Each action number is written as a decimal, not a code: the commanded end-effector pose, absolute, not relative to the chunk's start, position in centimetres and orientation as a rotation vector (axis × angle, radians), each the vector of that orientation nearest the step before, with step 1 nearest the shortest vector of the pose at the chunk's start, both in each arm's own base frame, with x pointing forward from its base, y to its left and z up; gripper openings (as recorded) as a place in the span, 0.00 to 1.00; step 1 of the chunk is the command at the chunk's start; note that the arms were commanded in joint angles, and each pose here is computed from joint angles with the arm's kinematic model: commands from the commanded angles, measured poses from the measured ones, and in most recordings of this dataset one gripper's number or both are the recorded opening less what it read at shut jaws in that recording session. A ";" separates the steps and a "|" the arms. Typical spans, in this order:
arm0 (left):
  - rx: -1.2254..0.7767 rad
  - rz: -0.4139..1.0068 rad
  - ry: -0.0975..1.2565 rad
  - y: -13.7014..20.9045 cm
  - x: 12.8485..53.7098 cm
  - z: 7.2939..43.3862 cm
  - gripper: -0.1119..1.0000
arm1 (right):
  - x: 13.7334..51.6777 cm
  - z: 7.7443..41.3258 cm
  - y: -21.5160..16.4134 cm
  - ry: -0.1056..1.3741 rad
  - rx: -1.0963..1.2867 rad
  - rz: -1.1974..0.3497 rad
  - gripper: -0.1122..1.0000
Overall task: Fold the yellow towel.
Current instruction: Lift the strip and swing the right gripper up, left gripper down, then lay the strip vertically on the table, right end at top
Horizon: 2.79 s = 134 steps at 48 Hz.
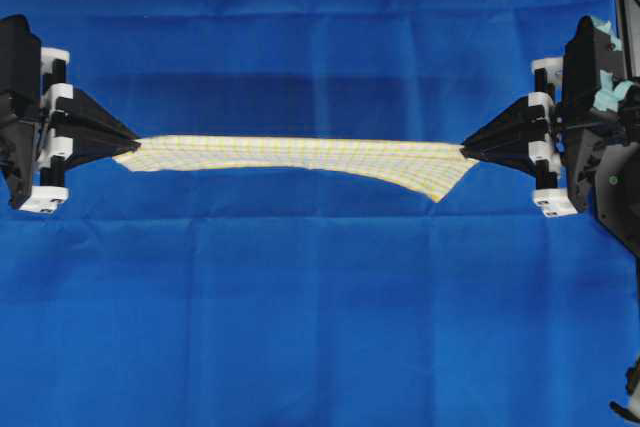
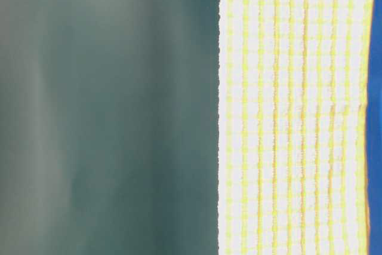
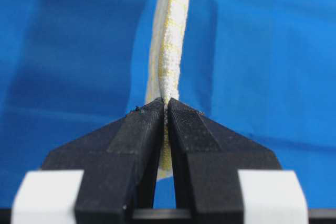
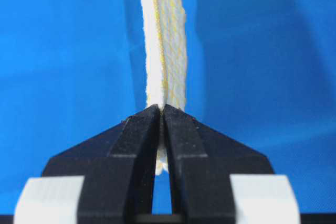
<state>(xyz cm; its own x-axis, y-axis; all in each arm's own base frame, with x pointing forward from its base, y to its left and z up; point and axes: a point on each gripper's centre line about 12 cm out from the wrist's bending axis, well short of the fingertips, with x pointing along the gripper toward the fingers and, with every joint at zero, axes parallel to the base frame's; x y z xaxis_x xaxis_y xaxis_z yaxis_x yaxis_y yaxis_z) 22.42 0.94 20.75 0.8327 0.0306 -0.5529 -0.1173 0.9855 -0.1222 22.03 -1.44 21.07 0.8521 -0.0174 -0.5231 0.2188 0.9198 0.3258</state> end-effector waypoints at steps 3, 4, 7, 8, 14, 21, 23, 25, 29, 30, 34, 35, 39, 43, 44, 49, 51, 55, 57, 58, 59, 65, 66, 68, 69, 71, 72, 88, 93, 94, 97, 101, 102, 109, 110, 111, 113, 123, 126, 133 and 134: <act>-0.153 0.064 0.572 0.6 22.8 21.0 0.12 | 22.4 21.4 -1.9 0.518 0.384 -0.145 0.13; -0.154 0.061 0.571 0.5 22.8 21.0 0.12 | 22.4 21.4 -2.0 0.515 0.385 -0.150 0.13; -0.148 0.043 0.562 0.1 23.1 21.0 0.12 | 22.7 21.4 -2.5 0.503 0.385 -0.174 0.13; -0.147 0.039 0.556 0.0 23.2 21.1 0.12 | 22.7 21.4 -2.8 0.502 0.385 -0.184 0.13; -0.138 -0.007 0.513 -1.1 24.0 21.2 0.12 | 23.0 21.3 -4.4 0.488 0.378 -0.252 0.13; -0.125 -0.065 0.486 -2.7 25.4 21.1 0.12 | 23.4 21.1 -7.5 0.479 0.380 -0.366 0.13; -0.118 -0.085 0.480 -3.3 26.0 21.1 0.12 | 23.5 21.2 -8.3 0.476 0.381 -0.395 0.13; -0.115 -0.097 0.471 -3.7 26.6 21.2 0.12 | 23.5 21.2 -9.1 0.475 0.379 -0.422 0.13; -0.111 -0.119 0.459 -4.5 27.8 21.2 0.12 | 23.7 21.4 -10.7 0.464 0.367 -0.470 0.13; -0.109 -0.124 0.453 -4.7 28.2 21.3 0.12 | 23.8 21.5 -11.1 0.462 0.360 -0.480 0.13; -0.107 -0.141 0.439 -5.4 29.9 21.5 0.12 | 24.1 21.9 -12.7 0.453 0.337 -0.522 0.13; -0.104 -0.146 0.436 -5.7 30.4 21.5 0.12 | 24.2 22.0 -13.1 0.450 0.331 -0.532 0.13; -0.098 -0.157 0.428 -6.5 32.8 21.8 0.12 | 24.6 22.2 -14.4 0.453 0.319 -0.559 0.13; -0.093 -0.163 0.428 -7.1 35.1 21.9 0.12 | 25.3 22.2 -15.4 0.463 0.306 -0.573 0.13; -0.091 -0.163 0.428 -7.2 35.6 21.9 0.12 | 25.5 22.2 -15.6 0.467 0.303 -0.575 0.13; -0.092 -0.166 0.421 -7.9 38.4 22.3 0.12 | 26.7 22.1 -16.7 0.484 0.288 -0.580 0.13; -0.093 -0.166 0.416 -8.1 39.3 22.5 0.12 | 27.2 22.1 -17.0 0.490 0.280 -0.577 0.13; -0.092 -0.171 0.405 -8.6 41.4 22.8 0.12 | 28.3 22.2 -17.7 0.496 0.266 -0.574 0.13; -0.091 -0.172 0.401 -8.8 42.2 22.9 0.12 | 28.8 22.2 -18.1 0.498 0.259 -0.573 0.13; -0.090 -0.172 0.398 -8.9 42.6 23.0 0.12 | 29.1 22.3 -18.3 0.497 0.256 -0.573 0.13; -0.090 -0.173 0.395 -9.0 43.0 23.1 0.12 | 29.4 22.3 -18.4 0.498 0.251 -0.570 0.13; -0.082 -0.176 0.385 -9.4 45.1 23.3 0.12 | 30.8 22.6 -19.4 0.500 0.230 -0.566 0.13; -0.076 -0.179 0.383 -9.5 45.3 23.3 0.12 | 31.1 22.7 -19.6 0.501 0.227 -0.565 0.13; -0.069 -0.181 0.379 -9.6 45.9 23.5 0.12 | 31.4 22.7 -19.7 0.502 0.222 -0.564 0.13; -0.063 -0.182 0.378 -9.7 46.1 23.6 0.12 | 31.5 22.7 -19.8 0.502 0.222 -0.563 0.13; -0.054 -0.182 0.376 -9.7 46.5 23.7 0.12 | 31.6 22.8 -19.8 0.503 0.218 -0.562 0.13; -0.050 -0.185 0.372 -9.8 46.6 23.9 0.12 | 31.5 22.8 -19.8 0.503 0.217 -0.562 0.13; -0.030 -0.181 0.359 -9.8 48.8 23.7 0.12 | 29.9 23.0 -19.5 0.510 0.219 -0.574 0.13; -0.029 -0.181 0.355 -10.0 49.6 23.6 0.12 | 29.0 23.1 -19.1 0.506 0.218 -0.580 0.13; -0.029 -0.181 0.355 -10.0 49.7 23.5 0.12 | 28.8 23.1 -19.0 0.504 0.218 -0.580 0.13; -0.029 -0.181 0.356 -10.1 50.1 23.3 0.12 | 28.6 23.1 -18.9 0.507 0.219 -0.581 0.13; -0.029 -0.181 0.353 -10.1 50.4 23.2 0.12 | 28.5 23.0 -18.8 0.520 0.224 -0.578 0.13; -0.031 -0.181 0.356 -10.1 50.4 23.0 0.12 | 28.5 22.9 -18.8 0.525 0.225 -0.578 0.13; -0.042 -0.179 0.374 -10.1 50.1 22.4 0.12 | 28.9 22.6 -19.0 0.542 0.230 -0.574 0.13; -0.040 -0.179 0.376 -10.1 49.9 22.4 0.12 | 29.0 22.6 -19.0 0.544 0.231 -0.573 0.13; -0.041 -0.180 0.379 -10.2 49.8 22.2 0.12 | 29.1 22.5 -19.1 0.546 0.233 -0.572 0.13; -0.043 -0.182 0.387 -10.2 49.4 22.0 0.12 | 29.4 22.4 -19.2 0.550 0.232 -0.571 0.13; -0.076 -0.180 0.418 -10.2 46.9 20.6 0.12 | 32.3 20.8 -19.7 0.589 0.231 -0.540 0.13; -0.099 -0.177 0.424 -10.1 45.9 20.2 0.12 | 33.4 20.4 -19.8 0.595 0.230 -0.528 0.13; -0.158 -0.171 0.421 -10.0 43.6 19.3 0.12 | 36.1 19.8 -20.0 0.601 0.218 -0.498 0.13; -0.164 -0.171 0.421 -10.0 43.3 19.2 0.12 | 36.7 19.7 -20.0 0.601 0.217 -0.493 0.13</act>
<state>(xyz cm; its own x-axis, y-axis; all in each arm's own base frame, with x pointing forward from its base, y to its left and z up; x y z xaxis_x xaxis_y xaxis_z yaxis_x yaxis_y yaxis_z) 44.23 -9.31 17.31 0.8749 -0.1758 -0.4512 0.1070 0.9789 -0.1738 35.02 -19.44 18.39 0.6848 -0.3684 -0.6288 0.5138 0.8559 0.0580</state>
